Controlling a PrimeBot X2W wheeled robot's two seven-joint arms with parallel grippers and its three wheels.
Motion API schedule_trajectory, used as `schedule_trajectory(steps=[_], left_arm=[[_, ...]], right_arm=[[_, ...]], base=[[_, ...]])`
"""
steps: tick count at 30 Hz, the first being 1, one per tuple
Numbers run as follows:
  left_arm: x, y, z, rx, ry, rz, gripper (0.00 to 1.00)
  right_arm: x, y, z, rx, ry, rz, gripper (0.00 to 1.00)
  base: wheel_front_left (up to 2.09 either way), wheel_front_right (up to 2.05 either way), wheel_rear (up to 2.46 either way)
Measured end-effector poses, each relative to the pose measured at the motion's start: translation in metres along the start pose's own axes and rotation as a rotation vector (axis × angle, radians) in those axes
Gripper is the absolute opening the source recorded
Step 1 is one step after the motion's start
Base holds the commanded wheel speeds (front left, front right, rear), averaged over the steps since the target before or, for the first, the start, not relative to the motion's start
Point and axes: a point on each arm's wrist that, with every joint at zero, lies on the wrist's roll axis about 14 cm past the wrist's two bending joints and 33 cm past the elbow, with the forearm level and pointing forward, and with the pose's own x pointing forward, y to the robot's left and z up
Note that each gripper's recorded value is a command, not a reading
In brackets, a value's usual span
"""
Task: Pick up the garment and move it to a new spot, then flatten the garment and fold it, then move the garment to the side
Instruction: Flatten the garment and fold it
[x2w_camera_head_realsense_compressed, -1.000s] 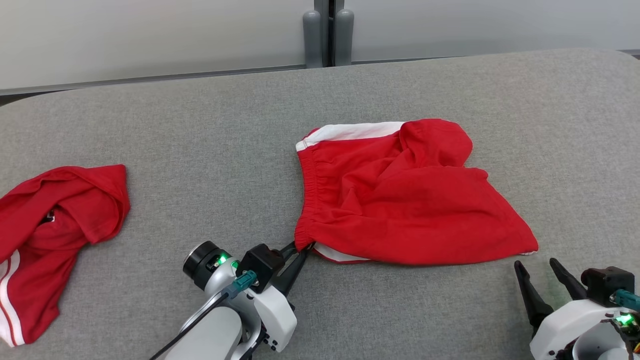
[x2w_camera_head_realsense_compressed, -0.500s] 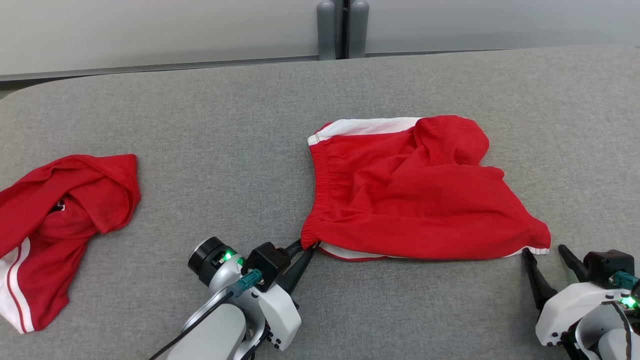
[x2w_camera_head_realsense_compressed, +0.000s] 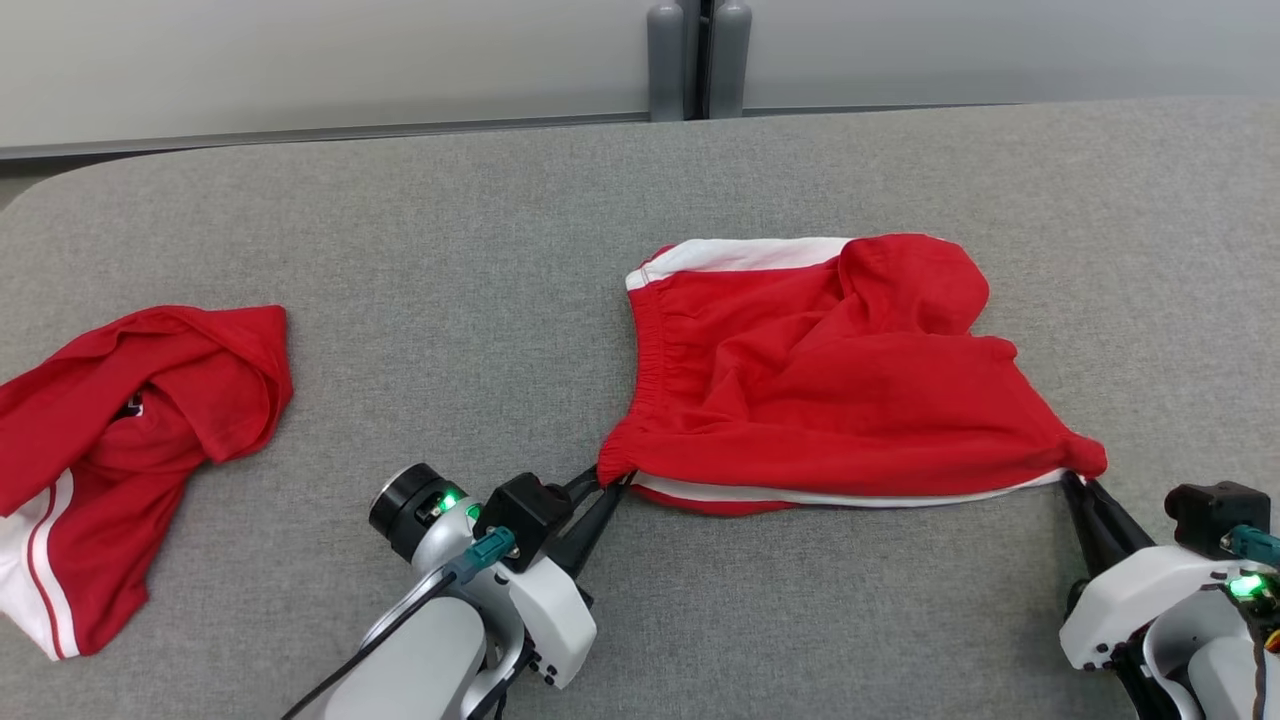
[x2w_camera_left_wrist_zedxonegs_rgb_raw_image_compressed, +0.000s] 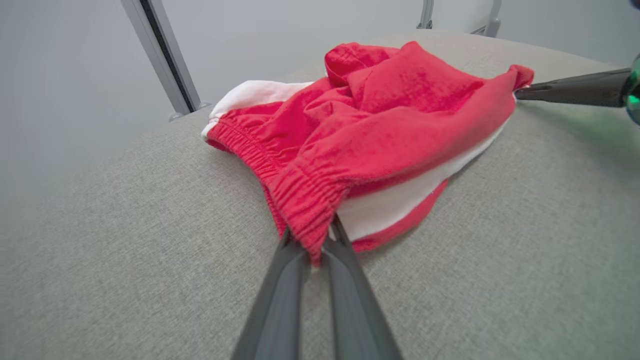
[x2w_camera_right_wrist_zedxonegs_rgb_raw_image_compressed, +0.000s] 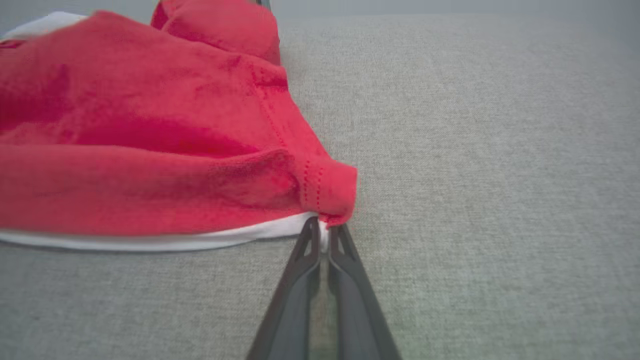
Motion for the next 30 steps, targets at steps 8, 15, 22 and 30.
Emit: schedule_trajectory(steps=[8,15,22,30], left_arm=[[0.000,0.006,0.037,-0.075,-0.104,0.027,0.00],[0.000,0.027,0.122,-0.026,-0.255,0.012,0.00],[-0.018,0.043,0.227,0.025,-0.414,0.008,0.00],[-0.051,0.036,0.300,0.036,-0.555,0.015,0.00]], right_arm=[[-0.010,0.015,0.067,0.098,-0.194,0.078,0.00],[-0.035,0.029,0.174,0.135,-0.437,0.181,0.00],[-0.079,0.026,0.284,0.092,-0.685,0.188,0.00],[-0.127,0.033,0.344,0.064,-0.813,0.148,0.00]], base=[[0.00,0.00,0.00],[0.00,0.00,0.00],[0.00,0.00,0.00],[0.00,0.00,0.00]])
